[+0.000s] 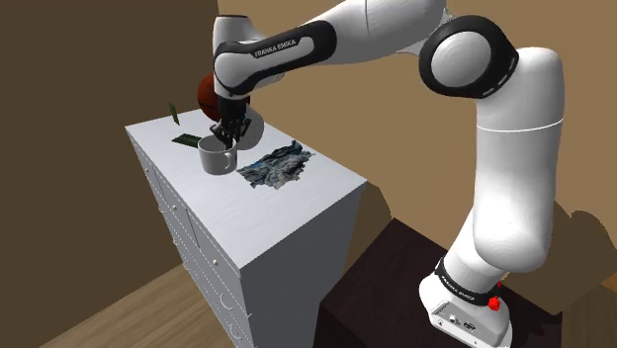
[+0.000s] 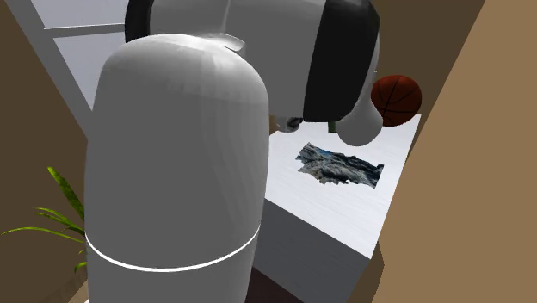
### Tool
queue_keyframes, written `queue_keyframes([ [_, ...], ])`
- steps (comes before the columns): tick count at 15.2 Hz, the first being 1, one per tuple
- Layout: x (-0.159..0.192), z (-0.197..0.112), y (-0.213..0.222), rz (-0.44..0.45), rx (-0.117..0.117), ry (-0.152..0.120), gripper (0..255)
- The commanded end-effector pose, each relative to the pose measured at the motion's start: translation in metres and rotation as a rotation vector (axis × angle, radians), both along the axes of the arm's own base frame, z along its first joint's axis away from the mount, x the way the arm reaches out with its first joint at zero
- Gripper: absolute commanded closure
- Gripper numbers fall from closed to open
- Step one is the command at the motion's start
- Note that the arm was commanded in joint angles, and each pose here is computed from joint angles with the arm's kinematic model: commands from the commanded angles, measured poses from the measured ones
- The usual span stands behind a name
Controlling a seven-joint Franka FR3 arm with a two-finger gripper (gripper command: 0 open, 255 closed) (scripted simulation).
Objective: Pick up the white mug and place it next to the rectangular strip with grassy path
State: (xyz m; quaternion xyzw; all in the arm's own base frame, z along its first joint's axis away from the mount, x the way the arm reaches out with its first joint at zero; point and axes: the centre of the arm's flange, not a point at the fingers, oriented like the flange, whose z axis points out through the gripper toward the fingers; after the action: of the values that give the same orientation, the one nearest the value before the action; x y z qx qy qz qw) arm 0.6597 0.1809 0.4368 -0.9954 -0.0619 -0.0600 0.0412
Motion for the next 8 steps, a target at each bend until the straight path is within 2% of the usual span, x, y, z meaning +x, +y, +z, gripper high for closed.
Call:
queue_keyframes([
  [1,0.026,-0.003,-0.001,0.000,0.000,0.000,255],
  [8,0.115,-0.025,-0.004,0.000,0.000,0.000,255],
])
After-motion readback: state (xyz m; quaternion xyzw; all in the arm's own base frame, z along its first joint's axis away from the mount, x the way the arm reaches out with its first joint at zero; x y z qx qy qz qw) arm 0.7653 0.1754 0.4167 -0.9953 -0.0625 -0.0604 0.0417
